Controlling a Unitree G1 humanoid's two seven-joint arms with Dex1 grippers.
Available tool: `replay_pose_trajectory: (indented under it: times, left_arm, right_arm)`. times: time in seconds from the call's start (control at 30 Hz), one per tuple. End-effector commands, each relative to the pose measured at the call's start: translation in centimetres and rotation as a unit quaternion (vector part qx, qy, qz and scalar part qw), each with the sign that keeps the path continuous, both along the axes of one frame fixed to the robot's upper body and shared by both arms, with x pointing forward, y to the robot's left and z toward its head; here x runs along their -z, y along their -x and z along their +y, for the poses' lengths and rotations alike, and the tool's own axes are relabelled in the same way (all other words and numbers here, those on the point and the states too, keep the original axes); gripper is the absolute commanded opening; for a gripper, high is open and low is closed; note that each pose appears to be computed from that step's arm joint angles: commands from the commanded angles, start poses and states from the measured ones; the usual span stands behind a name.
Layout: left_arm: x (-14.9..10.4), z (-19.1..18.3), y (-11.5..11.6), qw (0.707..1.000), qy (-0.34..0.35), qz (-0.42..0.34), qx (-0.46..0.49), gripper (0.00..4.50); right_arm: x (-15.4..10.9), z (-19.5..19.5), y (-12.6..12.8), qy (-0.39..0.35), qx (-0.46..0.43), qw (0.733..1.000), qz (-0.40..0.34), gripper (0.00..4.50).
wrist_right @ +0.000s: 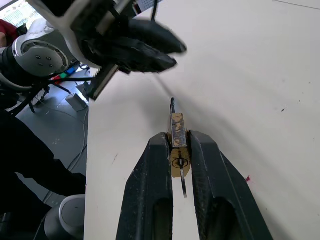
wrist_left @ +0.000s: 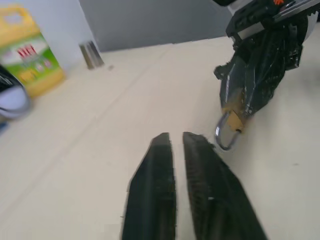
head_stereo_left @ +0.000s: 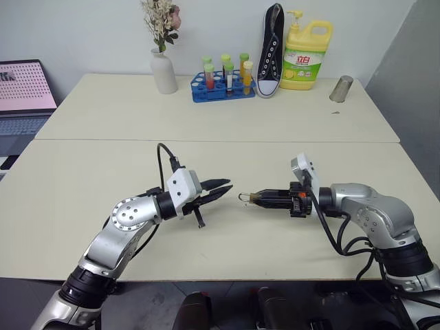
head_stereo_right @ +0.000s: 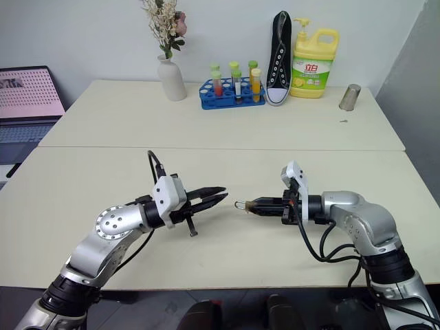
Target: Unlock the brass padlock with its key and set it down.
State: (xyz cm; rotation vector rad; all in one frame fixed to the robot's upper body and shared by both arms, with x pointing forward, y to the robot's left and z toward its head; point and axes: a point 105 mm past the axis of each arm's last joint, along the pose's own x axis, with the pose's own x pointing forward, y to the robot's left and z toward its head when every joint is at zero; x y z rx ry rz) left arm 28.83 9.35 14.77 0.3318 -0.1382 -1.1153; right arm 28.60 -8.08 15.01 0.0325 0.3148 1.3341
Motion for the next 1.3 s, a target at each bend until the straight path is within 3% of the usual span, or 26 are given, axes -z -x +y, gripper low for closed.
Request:
replay_pose_trajectory:
  times: [0.03, 0.43, 0.9, 1.3]
  left_arm:
    - [-0.3, -0.6, 0.2, 1.0, 0.003, 0.012, 0.023, 0.0]
    - [-0.1, -1.7, 0.4, 0.999, 0.017, 0.031, 0.036, 0.0]
    - [-1.2, -2.1, 2.4, 0.995, 0.027, 0.055, 0.073, 0.0]
    - [-3.2, -2.2, 1.1, 0.995, 0.074, 0.048, 0.043, 0.0]
  right_arm:
    - [-2.0, 0.1, 0.3, -0.016, -0.011, 0.999, -0.038, 0.17]
    - [-1.9, 0.2, 0.5, -0.02, -0.013, 0.999, -0.033, 0.17]
    - [-1.5, 0.1, 0.2, -0.016, -0.008, 0.999, -0.03, 0.17]
    - [-1.3, 0.2, 0.3, -0.013, -0.014, 0.999, -0.027, 0.17]
